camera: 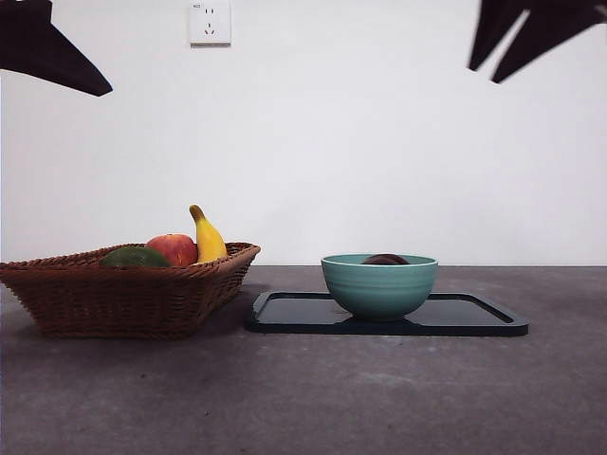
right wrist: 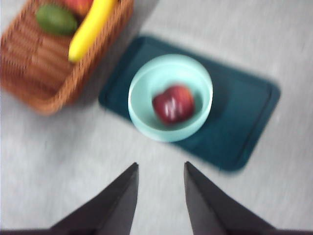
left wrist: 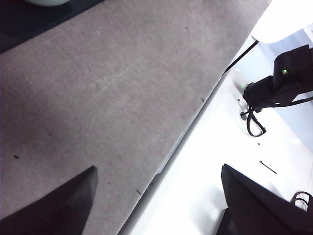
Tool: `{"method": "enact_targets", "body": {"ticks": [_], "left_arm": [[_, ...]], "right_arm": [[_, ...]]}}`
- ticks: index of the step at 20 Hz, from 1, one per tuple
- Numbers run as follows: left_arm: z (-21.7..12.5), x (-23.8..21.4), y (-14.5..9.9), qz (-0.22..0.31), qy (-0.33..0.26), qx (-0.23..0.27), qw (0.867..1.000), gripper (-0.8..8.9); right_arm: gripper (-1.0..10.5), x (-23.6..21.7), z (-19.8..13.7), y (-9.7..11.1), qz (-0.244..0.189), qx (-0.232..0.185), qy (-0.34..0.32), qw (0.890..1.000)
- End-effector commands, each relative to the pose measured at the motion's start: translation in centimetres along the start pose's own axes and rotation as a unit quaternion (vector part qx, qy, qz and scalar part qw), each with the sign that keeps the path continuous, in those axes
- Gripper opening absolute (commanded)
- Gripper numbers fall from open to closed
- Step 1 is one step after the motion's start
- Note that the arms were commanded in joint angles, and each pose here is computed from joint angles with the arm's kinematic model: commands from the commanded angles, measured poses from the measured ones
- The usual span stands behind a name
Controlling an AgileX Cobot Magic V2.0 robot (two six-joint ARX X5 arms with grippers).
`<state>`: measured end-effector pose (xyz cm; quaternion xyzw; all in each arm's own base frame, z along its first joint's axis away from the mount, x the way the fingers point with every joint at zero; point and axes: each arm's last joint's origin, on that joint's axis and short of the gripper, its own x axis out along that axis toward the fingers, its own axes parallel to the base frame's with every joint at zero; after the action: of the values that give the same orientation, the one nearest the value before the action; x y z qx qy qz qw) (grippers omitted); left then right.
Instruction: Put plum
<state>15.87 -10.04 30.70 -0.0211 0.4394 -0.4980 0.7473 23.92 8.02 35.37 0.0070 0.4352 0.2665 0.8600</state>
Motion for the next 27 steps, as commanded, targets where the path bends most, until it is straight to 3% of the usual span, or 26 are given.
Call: {"method": "enact_targets", "body": {"ticks": [1, 8, 13, 27], "left_arm": [[0.4, 0.0, -0.1, -0.002, -0.009, 0.02, 1.0, 4.04], [0.9, 0.0, -0.1, -0.001, -0.028, 0.032, 0.999, 4.04], [0.9, 0.0, -0.1, -0.001, -0.027, 0.032, 0.999, 4.04], [1.0, 0.0, 0.0, 0.003, -0.034, 0.028, 0.999, 4.06]], "right_arm": [[1.5, -0.9, -2.3, 0.5, 0.015, -0.012, -0.012, 1.0], [1.5, -3.3, -9.6, 2.2, 0.09, -0.041, -0.034, 0.995], [1.5, -3.0, -13.2, 2.4, 0.108, -0.053, -0.031, 0.992], [1.5, -3.0, -14.0, 2.4, 0.109, -0.054, -0.033, 0.992]]}}
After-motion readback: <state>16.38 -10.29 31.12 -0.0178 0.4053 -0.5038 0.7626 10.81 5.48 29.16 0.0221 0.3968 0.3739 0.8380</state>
